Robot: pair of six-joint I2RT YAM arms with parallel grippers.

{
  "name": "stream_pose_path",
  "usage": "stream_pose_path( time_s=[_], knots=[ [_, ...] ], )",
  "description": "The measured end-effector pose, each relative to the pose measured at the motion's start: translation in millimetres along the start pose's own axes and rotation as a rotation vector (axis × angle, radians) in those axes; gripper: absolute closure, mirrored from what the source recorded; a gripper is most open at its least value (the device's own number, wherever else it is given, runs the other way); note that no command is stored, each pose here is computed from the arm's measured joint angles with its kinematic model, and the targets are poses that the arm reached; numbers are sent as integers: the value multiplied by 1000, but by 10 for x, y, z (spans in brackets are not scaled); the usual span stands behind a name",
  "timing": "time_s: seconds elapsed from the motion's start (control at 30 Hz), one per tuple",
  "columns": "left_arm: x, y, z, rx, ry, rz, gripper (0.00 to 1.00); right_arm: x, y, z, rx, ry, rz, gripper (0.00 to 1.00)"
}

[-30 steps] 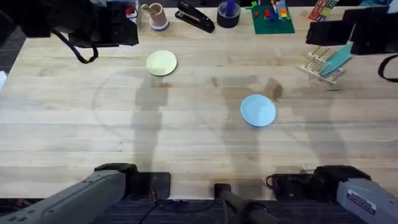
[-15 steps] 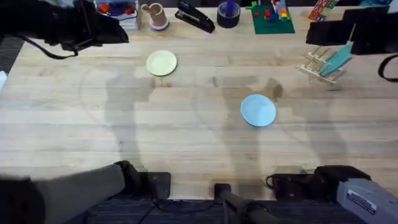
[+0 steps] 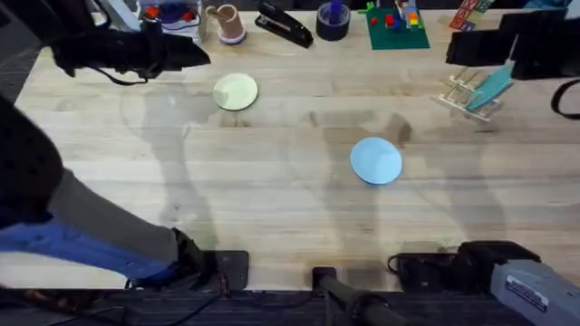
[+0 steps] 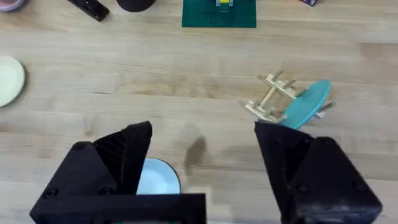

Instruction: Pick up the plates from the table one by one and place each into a slot on the dish rack.

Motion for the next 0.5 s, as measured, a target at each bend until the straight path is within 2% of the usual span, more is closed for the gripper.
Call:
stream_pose_path(
  time_s=[0.2, 0.5],
  knots=[
    [-52, 206, 258, -30, -33, 17, 961, 3, -2, 0, 0, 0, -1, 8],
    [-164, 417, 520, -53, -85, 46, 961, 4, -3, 0, 0, 0, -1, 7]
  ],
)
Point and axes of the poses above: each hand's point on the last joint's axis, 136 mm out from that joint toward the fingers, its own y axis out along the fingers, its own z axis along the line the jaws close on, x = y × z, the point moved 4 cm from there along -y, back along the fingers, and after that the axes turned 1 degree about y, right-handed, at the moved point
